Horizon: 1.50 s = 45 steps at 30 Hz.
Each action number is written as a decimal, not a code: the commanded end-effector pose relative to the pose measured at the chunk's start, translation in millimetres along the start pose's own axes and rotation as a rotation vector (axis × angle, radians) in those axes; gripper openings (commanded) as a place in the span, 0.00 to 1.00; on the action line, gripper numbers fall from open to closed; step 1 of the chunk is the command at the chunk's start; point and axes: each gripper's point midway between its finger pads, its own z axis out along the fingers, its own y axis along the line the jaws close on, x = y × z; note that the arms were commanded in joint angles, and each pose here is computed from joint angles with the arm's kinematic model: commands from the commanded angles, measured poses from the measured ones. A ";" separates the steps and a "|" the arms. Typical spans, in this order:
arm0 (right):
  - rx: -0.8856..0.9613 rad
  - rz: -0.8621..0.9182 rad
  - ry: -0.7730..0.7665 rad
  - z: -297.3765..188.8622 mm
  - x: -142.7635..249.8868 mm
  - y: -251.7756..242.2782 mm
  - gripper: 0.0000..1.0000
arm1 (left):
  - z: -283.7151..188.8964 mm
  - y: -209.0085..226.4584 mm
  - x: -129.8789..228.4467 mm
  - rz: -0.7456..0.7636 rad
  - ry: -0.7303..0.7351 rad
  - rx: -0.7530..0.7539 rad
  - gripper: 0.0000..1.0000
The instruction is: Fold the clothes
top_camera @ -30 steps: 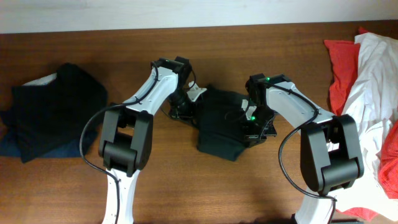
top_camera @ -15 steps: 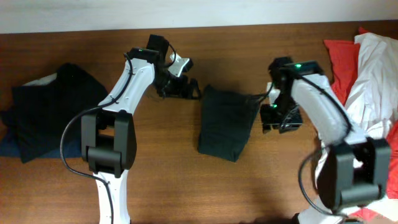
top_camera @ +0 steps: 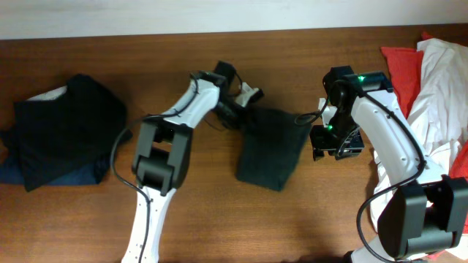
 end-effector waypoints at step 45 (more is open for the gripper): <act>-0.129 0.075 -0.064 -31.2 12.7 -12.8 0.99 | -285.6 18.6 124.6 -0.512 -0.015 -0.732 0.99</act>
